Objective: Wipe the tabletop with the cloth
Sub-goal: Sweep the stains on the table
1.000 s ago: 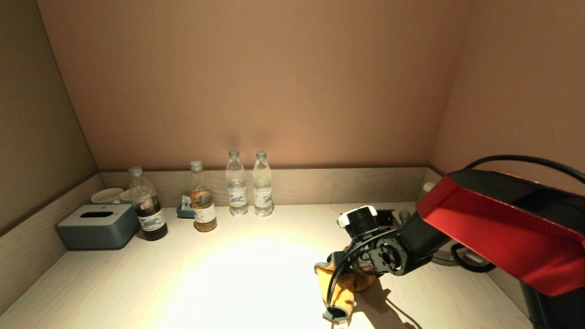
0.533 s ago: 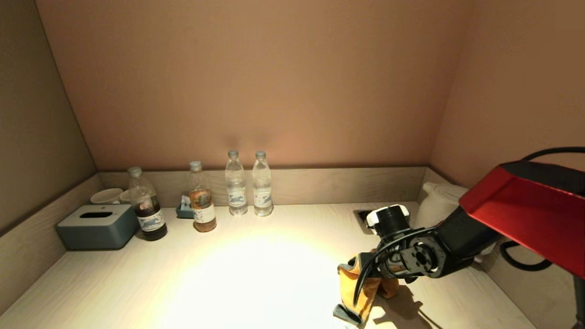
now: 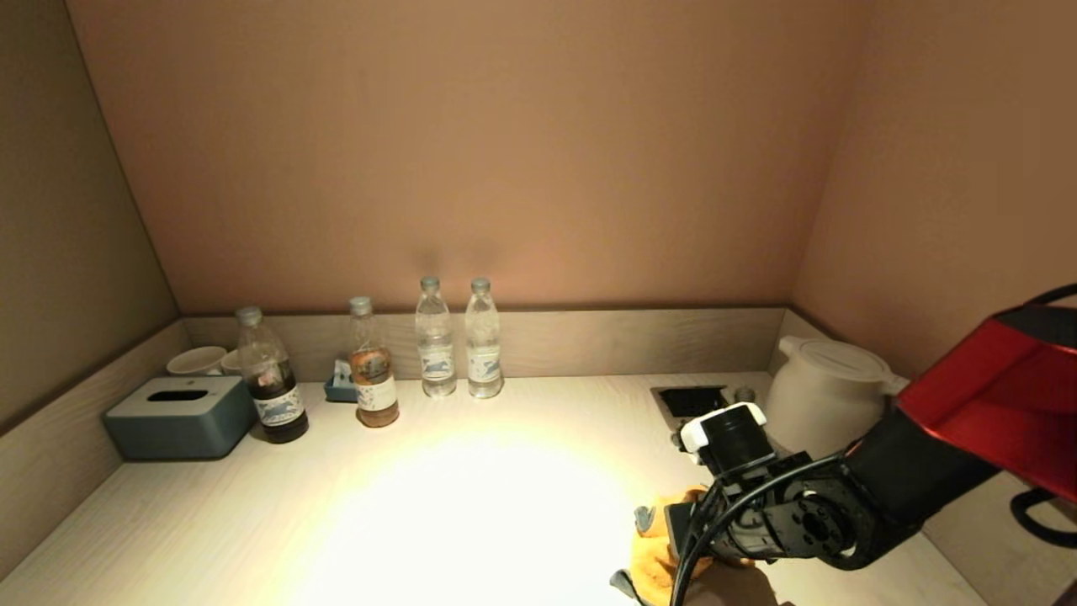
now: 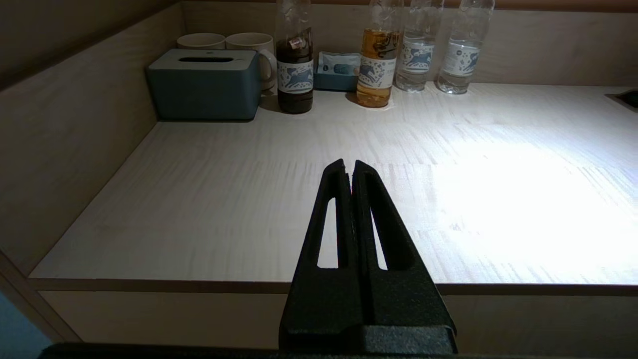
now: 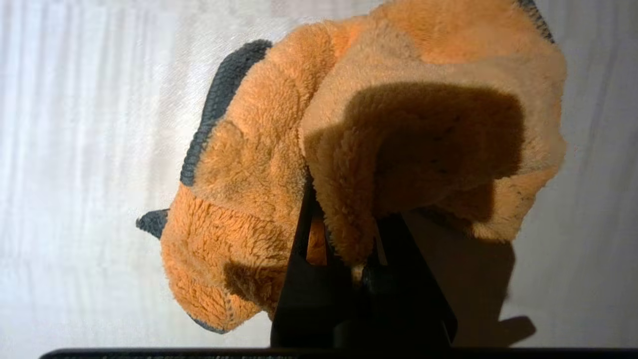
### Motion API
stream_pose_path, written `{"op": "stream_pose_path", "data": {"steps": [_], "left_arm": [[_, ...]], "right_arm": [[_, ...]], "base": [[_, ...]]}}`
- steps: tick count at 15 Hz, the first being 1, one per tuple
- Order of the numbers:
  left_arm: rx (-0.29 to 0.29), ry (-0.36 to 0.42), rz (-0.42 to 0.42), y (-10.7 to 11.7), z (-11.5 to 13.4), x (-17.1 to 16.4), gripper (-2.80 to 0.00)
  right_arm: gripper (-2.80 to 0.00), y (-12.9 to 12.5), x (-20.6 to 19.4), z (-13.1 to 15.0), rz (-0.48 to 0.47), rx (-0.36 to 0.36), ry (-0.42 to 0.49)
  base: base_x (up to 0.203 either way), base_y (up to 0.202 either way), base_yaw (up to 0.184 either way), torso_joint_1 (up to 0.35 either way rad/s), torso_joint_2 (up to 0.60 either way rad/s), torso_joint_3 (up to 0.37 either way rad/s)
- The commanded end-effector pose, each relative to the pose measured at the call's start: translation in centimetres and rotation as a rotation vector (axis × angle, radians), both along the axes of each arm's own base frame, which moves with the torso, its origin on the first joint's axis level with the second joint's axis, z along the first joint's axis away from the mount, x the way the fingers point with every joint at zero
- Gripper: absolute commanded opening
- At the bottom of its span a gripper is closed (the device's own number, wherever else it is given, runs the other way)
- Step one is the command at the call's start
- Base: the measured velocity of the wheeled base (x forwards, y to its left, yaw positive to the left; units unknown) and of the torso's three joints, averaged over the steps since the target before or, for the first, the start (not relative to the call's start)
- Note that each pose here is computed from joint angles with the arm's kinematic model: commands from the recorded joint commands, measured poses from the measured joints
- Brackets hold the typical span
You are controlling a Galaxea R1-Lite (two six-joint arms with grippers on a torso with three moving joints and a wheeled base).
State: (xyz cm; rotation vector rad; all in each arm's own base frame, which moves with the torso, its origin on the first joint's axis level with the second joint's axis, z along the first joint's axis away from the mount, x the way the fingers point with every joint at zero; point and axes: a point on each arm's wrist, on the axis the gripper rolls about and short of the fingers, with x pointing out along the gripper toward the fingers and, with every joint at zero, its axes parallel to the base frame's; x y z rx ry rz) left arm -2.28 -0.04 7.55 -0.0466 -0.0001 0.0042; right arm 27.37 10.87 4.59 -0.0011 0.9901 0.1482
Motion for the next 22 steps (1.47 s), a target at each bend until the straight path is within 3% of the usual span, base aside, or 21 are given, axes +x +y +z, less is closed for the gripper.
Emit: {"op": "stream_pose_path", "data": {"steps": [1,4,7,14,17,22], "left_arm": [[-0.001,0.002,0.000,0.0,0.0,0.0,-2.80],[-0.001,0.002,0.000,0.0,0.0,0.0,-2.80],[-0.001,0.002,0.000,0.0,0.0,0.0,-2.80],[-0.001,0.002,0.000,0.0,0.0,0.0,-2.80],[-0.001,0.003,0.000,0.0,0.0,0.0,-2.80],[-0.001,0.002,0.002,0.0,0.0,0.0,-2.80]], "right_arm": [[-2.80,1.2,-1.1,0.4,0.050,0.004,-0.007],[-2.80,5.0,-2.7,0.3,0.187,0.006,-0.011],[-2.80,7.8,-2.7,-0.6,0.263,-0.002,-0.004],[-2.80,11.5,0.8,-2.8,0.296,-0.003,-0.030],[-2.80,11.3,4.2,-2.8,0.237,0.009,-0.084],[-2.80,8.4,8.3,-3.3,0.125,-0.042,-0.123]], "base": [[0.000,0.000,0.000,0.000,0.00,0.000],[0.000,0.000,0.000,0.000,0.00,0.000],[0.000,0.000,0.000,0.000,0.00,0.000],[0.000,0.000,0.000,0.000,0.00,0.000],[0.000,0.000,0.000,0.000,0.00,0.000],[0.000,0.000,0.000,0.000,0.00,0.000]]}}
